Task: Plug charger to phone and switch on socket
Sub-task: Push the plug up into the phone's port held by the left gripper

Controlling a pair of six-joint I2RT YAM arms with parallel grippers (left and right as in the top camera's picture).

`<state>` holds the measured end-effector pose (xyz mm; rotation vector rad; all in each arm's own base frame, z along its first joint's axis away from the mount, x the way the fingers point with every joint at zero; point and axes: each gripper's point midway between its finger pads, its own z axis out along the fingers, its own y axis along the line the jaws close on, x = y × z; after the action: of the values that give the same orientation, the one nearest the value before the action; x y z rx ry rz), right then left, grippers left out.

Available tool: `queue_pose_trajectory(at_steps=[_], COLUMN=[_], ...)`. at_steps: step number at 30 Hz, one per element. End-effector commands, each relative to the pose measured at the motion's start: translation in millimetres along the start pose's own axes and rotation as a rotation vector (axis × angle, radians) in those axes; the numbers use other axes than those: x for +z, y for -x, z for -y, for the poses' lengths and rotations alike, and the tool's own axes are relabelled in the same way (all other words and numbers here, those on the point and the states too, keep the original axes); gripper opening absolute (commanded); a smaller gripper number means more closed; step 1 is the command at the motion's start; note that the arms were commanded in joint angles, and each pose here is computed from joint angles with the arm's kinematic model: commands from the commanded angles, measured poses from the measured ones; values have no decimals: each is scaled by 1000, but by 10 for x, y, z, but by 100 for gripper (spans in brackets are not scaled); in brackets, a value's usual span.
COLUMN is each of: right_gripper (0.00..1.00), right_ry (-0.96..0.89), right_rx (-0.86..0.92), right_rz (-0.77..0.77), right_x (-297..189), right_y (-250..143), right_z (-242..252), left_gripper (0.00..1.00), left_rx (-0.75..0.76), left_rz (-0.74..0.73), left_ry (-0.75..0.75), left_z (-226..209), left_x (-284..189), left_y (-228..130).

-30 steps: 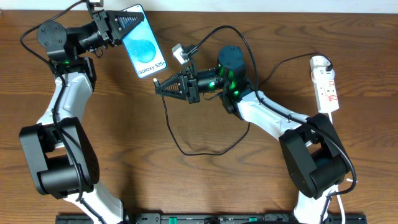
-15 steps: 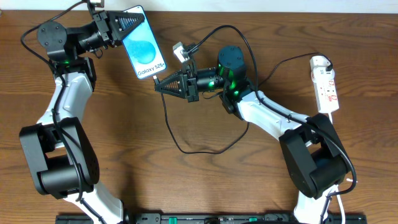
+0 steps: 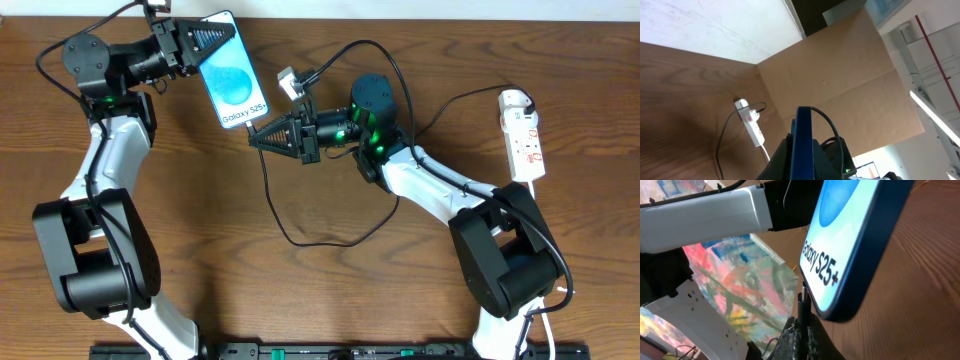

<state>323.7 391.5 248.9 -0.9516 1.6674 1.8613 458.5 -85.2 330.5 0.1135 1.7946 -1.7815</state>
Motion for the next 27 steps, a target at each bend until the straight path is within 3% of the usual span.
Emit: queue_pose_trajectory(at_steps=[1, 27], right_gripper=[1, 1], right_ry=[-15, -24], right_rx=[6, 51], right_rz=[17, 27], right_x=[-6, -47], right_y=[35, 62], right_z=[36, 67], left_gripper=[7, 7], left_rx=[39, 31], left_rz=[-13, -20], left_ry=[-14, -14], left_z=[100, 99], left_x=[71, 66], left_y=[-2, -11])
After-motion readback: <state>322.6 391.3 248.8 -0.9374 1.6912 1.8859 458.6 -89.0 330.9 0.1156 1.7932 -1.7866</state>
